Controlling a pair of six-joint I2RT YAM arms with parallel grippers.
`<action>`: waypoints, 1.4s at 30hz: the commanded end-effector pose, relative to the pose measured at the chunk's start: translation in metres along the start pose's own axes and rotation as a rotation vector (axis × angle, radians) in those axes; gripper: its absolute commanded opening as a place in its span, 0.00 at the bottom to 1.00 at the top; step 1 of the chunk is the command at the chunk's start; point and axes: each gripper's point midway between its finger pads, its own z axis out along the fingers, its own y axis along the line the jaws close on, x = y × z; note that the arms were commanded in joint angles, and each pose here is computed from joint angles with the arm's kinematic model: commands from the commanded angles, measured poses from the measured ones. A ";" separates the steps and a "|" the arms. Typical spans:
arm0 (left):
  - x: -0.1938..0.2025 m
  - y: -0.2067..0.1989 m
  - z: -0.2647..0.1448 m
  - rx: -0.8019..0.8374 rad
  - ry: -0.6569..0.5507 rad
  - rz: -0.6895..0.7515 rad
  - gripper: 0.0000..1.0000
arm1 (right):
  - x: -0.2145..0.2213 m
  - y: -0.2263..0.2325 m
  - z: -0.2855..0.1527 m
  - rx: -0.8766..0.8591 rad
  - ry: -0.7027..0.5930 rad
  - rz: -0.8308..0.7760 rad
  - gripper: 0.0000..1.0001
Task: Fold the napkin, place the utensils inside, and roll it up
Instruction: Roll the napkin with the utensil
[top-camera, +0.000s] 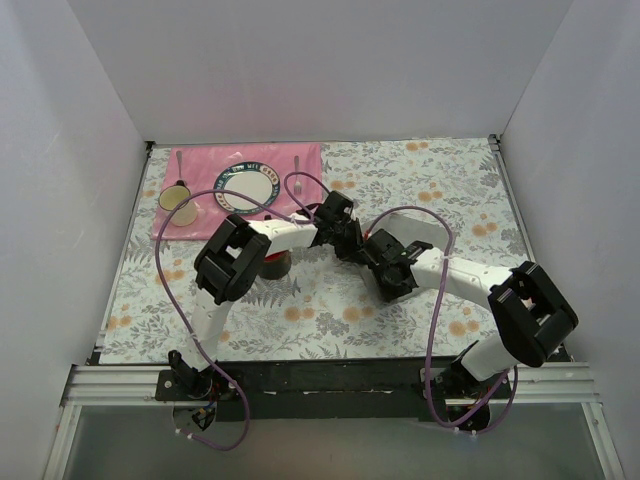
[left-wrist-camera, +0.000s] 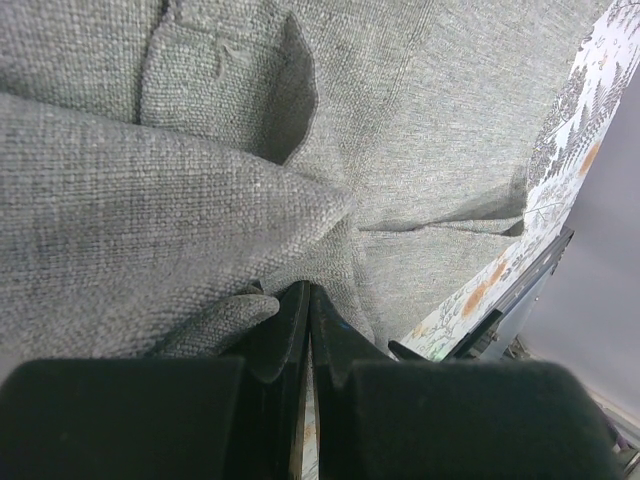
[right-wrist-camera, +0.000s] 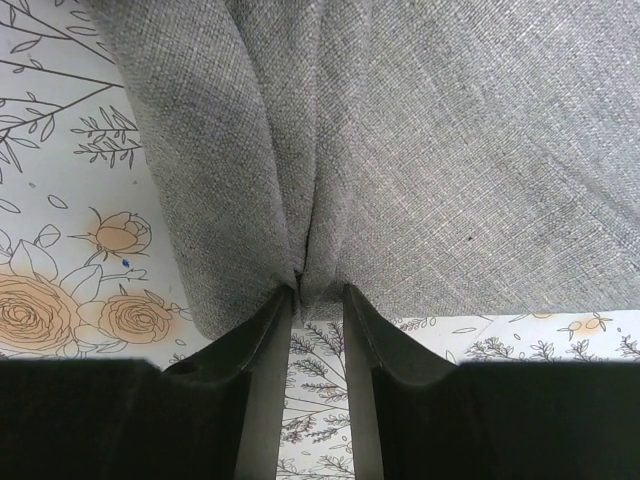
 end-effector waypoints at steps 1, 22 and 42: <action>0.015 0.060 0.021 -0.193 0.039 -0.015 0.00 | 0.013 -0.002 0.004 0.015 0.061 0.013 0.35; 0.016 0.060 0.020 -0.199 0.055 -0.018 0.00 | -0.084 0.026 -0.012 -0.158 -0.153 0.015 0.34; -0.041 -0.022 -0.038 -0.030 -0.039 0.069 0.25 | -0.003 0.000 0.048 -0.130 0.010 0.210 0.01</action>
